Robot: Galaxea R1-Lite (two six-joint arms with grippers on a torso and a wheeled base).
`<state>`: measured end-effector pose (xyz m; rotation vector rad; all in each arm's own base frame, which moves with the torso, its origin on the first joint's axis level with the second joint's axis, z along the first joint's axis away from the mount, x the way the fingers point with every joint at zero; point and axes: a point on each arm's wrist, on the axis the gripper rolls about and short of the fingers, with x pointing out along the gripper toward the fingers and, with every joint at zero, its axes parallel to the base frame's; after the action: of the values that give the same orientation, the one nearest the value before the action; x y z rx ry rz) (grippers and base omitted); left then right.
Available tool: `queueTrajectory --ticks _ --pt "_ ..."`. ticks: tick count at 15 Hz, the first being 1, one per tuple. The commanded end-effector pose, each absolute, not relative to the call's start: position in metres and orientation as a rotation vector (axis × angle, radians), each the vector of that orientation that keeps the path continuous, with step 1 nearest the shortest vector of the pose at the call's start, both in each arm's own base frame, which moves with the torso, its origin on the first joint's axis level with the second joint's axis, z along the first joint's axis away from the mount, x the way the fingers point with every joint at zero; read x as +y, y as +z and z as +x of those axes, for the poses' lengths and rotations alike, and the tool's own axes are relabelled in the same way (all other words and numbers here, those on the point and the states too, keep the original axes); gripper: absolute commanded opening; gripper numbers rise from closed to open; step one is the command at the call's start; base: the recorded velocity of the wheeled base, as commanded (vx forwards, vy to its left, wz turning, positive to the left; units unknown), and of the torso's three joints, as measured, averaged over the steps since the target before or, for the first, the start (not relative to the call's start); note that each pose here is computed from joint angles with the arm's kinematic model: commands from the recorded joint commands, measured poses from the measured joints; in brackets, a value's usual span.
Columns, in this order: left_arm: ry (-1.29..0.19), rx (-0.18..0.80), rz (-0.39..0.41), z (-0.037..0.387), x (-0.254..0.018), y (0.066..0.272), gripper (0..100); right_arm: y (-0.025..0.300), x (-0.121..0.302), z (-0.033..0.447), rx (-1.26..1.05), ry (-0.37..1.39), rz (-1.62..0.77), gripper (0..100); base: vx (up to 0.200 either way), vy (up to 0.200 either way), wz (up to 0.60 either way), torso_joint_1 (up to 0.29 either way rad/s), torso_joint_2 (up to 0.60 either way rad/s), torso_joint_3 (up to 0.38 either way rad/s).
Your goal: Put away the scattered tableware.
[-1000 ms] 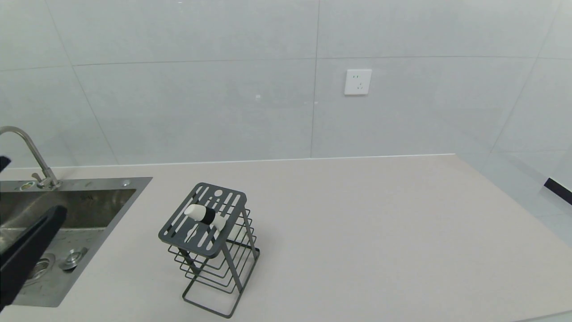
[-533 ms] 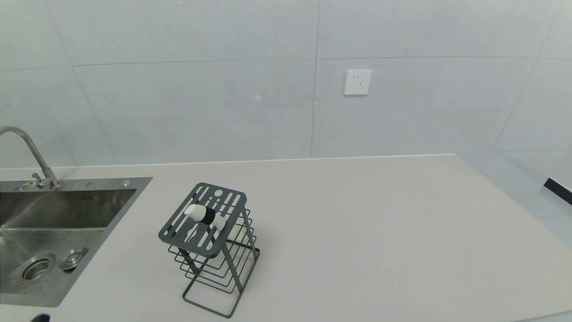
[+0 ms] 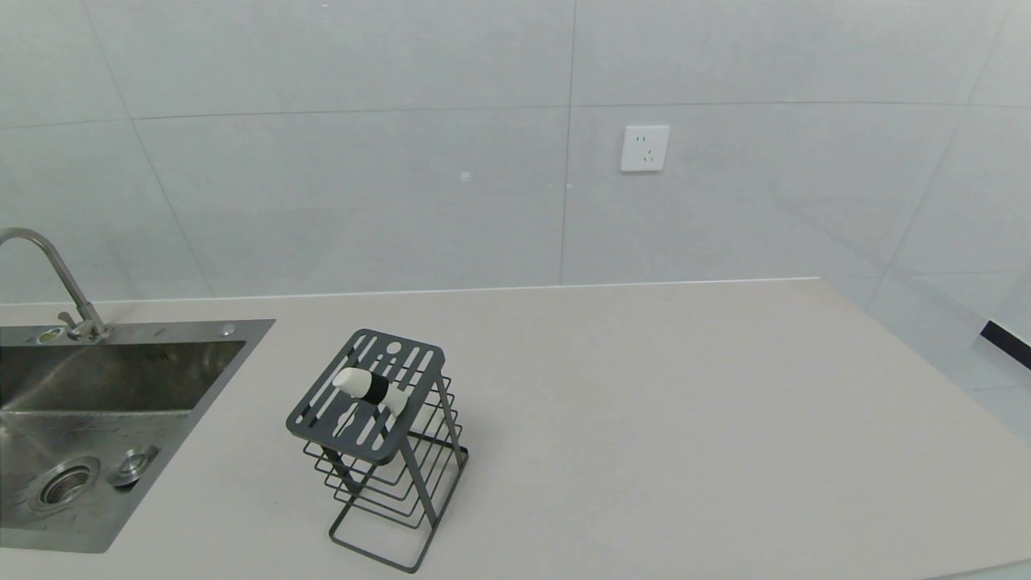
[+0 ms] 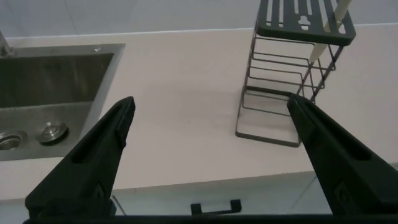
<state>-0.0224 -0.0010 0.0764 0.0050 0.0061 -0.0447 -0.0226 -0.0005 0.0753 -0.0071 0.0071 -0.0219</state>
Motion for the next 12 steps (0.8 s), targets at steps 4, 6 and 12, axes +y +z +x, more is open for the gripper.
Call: queueTrajectory --ticks 4,6,12 --pt "-0.051 0.000 -0.003 -0.0228 -0.0011 0.0755 100 0.0755 -0.0004 -0.0226 0.008 -0.015 -0.008 0 0.000 0.000 0.00 0.000 0.00 0.000" --pt "-0.051 0.000 -0.003 -0.0228 -0.0011 0.0755 100 0.0755 -0.0004 -0.0226 0.008 -0.017 -0.006 0 0.000 0.000 0.00 0.000 0.00 0.000" --pt "-0.051 0.000 -0.003 -0.0228 -0.0011 0.0755 100 0.0755 -0.0004 -0.0226 0.008 -0.017 -0.006 0 0.000 0.000 0.00 0.000 0.00 0.000"
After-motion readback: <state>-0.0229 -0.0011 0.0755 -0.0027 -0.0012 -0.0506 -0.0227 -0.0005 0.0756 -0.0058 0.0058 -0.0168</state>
